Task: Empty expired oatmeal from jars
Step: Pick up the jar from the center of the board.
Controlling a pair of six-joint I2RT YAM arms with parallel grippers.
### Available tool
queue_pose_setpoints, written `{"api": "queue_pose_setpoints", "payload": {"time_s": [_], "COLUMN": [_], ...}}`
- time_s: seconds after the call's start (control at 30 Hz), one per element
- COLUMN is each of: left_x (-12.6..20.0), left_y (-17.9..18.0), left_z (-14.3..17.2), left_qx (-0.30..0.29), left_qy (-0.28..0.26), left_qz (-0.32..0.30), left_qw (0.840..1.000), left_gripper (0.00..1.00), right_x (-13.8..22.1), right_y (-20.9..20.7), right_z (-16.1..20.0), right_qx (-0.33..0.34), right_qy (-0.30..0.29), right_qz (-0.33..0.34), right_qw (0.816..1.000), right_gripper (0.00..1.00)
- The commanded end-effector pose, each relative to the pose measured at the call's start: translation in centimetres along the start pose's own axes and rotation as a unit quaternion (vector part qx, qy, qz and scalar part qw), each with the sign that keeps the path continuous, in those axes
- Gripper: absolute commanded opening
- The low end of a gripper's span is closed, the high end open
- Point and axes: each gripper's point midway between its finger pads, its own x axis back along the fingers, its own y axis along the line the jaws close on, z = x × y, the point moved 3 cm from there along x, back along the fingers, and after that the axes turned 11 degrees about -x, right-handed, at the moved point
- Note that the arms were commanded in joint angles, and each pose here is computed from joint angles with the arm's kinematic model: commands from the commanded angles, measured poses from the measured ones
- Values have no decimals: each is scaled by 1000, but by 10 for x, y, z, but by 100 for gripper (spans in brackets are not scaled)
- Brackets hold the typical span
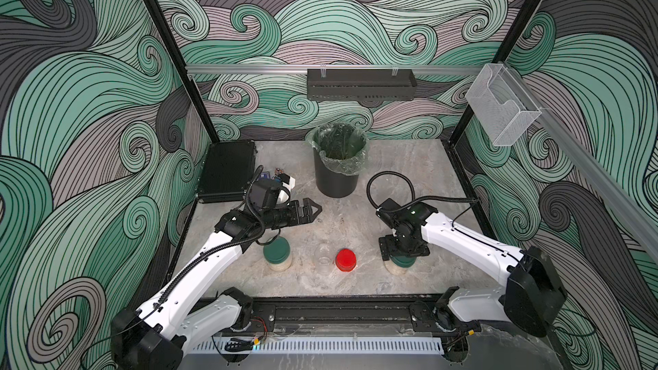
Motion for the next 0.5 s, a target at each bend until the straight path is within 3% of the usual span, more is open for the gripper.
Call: {"api": "queue_pose_setpoints", "payload": {"time_s": [0.0, 0.23, 0.47], "left_x": [-3, -6, 0], "left_y": [-1, 0, -2], "left_z": [-1, -3, -7], "left_qx": [-9, -11, -33], "left_qy": [0, 2, -2], "left_qz": [4, 2, -6], "left_qw": [1000, 1000, 999], "left_gripper": [99, 99, 99], "right_x": [-1, 6, 36], "right_y": [-2, -1, 15], "right_z": [-2, -4, -15], "right_qx": [-3, -1, 30], "right_qy": [-14, -24, -43], "right_qz": [7, -6, -54], "right_qw": [1000, 1000, 997], "right_gripper": [88, 73, 70]}}
